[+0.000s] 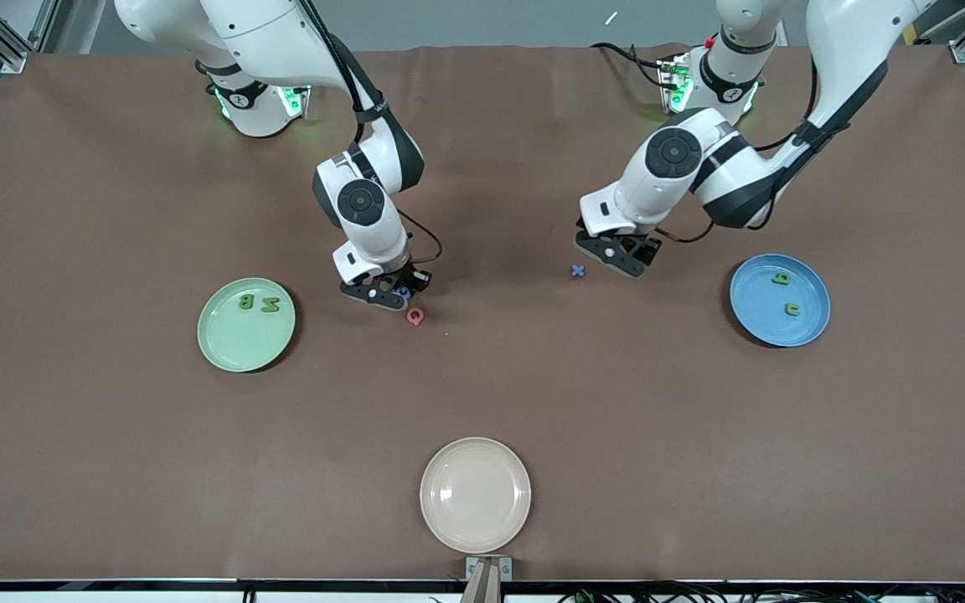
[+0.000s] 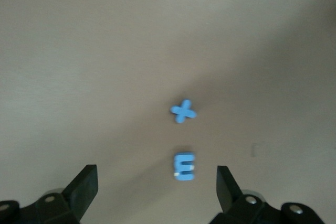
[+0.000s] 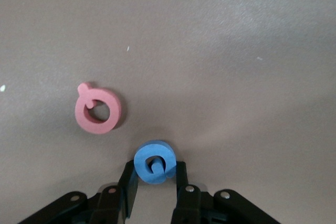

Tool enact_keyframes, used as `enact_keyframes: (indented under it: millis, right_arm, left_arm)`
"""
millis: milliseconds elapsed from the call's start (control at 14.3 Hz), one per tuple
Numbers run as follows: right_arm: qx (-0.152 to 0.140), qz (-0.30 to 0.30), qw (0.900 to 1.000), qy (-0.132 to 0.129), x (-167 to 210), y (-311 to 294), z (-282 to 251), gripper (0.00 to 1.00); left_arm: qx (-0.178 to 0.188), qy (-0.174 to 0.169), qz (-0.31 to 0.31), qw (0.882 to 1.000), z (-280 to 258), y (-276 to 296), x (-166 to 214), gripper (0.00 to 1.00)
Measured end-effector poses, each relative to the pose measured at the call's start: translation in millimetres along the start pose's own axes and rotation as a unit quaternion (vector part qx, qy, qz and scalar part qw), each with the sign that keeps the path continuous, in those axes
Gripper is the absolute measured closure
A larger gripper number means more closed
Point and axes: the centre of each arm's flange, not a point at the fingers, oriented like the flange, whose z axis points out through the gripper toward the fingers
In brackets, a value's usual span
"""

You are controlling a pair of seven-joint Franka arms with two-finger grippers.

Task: Sort upper and lower case letters into plates
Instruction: 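Grasp the G with the right gripper while the left gripper reaches the e, then release the G over the green plate while the left gripper grasps the e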

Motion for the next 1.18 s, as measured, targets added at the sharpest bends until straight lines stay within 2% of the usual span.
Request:
enact_keyframes:
  millis: [209, 348, 557, 627, 836, 1185]
  right_arm:
    - [-0.001, 0.016, 1.0, 0.011, 21.3, 10.9, -5.6, 0.67]
    - [-0.003, 0.016, 1.0, 0.019, 41.3, 22.0, -15.7, 0.67]
    - [-0.029, -0.006, 1.0, 0.004, 78.1, 57.7, -43.4, 0.67]
    - [-0.034, -0.016, 0.999, 0.0, 92.8, 74.7, -54.9, 0.67]
    - [-0.049, -0.054, 0.997, -0.008, 133.8, 131.9, -75.8, 0.67]
    - [-0.06, -0.101, 0.993, -0.018, 185.3, 231.7, -77.6, 0.67]
  left_arm:
    - [-0.011, -0.005, -0.005, 1.0, 16.7, 14.8, -12.1, 0.04]
    - [-0.014, -0.006, -0.018, 1.0, 23.5, 23.8, -16.3, 0.17]
    - [-0.018, -0.004, -0.034, 0.999, 38.4, 32.4, -17.8, 0.22]
    - [-0.019, -0.004, -0.037, 0.999, 43.7, 33.7, -19.4, 0.26]
    - [-0.017, -0.009, -0.04, 0.999, 54.5, 34.7, -24.4, 0.28]
    - [0.021, -0.005, -0.044, 0.999, 75.3, 21.8, -29.6, 0.28]
